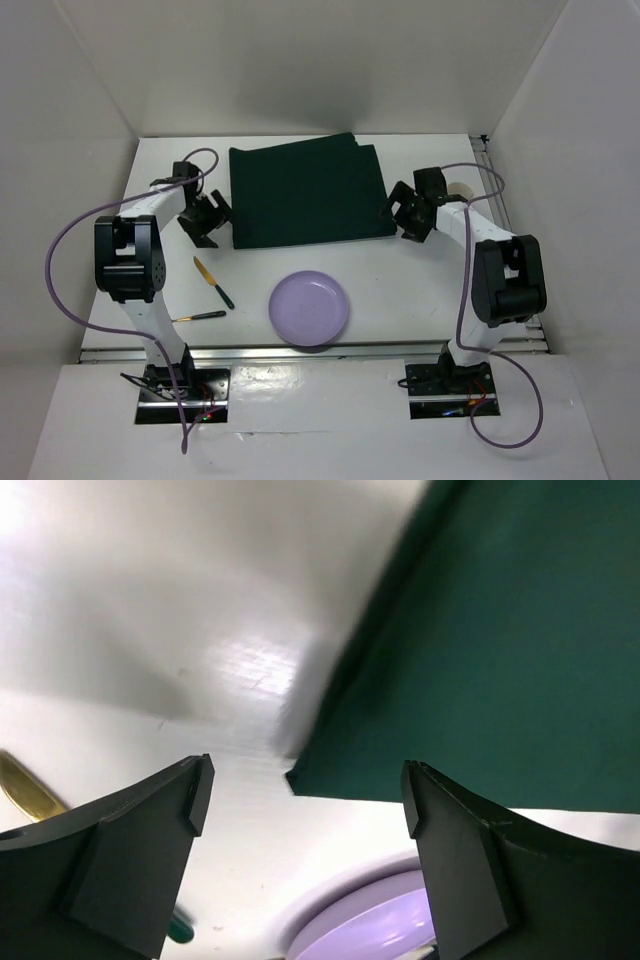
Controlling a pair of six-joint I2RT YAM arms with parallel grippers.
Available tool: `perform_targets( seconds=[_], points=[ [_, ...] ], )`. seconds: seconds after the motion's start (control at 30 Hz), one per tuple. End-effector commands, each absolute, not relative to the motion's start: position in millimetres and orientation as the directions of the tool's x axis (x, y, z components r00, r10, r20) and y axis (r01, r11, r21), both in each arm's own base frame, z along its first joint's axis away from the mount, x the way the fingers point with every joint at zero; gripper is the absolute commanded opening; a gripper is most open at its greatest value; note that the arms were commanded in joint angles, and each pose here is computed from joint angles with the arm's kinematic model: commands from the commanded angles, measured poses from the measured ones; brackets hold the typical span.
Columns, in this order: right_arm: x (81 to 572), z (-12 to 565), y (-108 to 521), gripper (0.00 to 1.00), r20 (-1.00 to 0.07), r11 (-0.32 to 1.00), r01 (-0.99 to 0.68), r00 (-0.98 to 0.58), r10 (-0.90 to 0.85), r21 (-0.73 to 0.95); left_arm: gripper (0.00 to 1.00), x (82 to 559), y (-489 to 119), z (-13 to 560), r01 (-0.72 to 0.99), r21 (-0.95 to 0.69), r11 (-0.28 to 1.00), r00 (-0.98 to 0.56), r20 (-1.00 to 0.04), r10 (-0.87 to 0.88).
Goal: Set the dinner table for one person
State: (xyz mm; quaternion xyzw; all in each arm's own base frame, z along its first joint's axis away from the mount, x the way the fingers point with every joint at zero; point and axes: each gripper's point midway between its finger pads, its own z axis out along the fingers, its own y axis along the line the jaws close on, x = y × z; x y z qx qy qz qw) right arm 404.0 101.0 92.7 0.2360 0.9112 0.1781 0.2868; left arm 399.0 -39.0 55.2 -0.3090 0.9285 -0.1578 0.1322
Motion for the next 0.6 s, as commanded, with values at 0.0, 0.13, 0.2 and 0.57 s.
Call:
perform_targets(
  seconds=[0.0,0.13,0.2,0.57],
  points=[
    [404.3,90.6,113.7,0.99,-0.382,0.756,0.371,-0.693,0.612,0.539,0.93,400.3,-43.6,50.4,-0.554,-0.396,0.732,-0.755,-0.132,-0.643],
    [407.1,68.3,126.2,0.99,-0.350,0.742,0.400,-0.695,0.628,0.538,0.83,405.9,-46.7,35.0,-0.547,-0.387,0.743,-0.768,-0.123,-0.629],
    [413.4,62.8,128.9,0.99,-0.348,0.733,0.417,-0.682,0.643,0.538,0.76,407.3,-50.3,30.3,-0.543,-0.382,0.748,-0.774,-0.115,-0.622],
    [418.6,24.1,134.3,0.03,-0.371,0.741,0.507,-0.649,0.664,0.441,0.00,416.7,-45.4,23.7,-0.533,-0.343,0.774,-0.796,-0.108,-0.596]
  ],
)
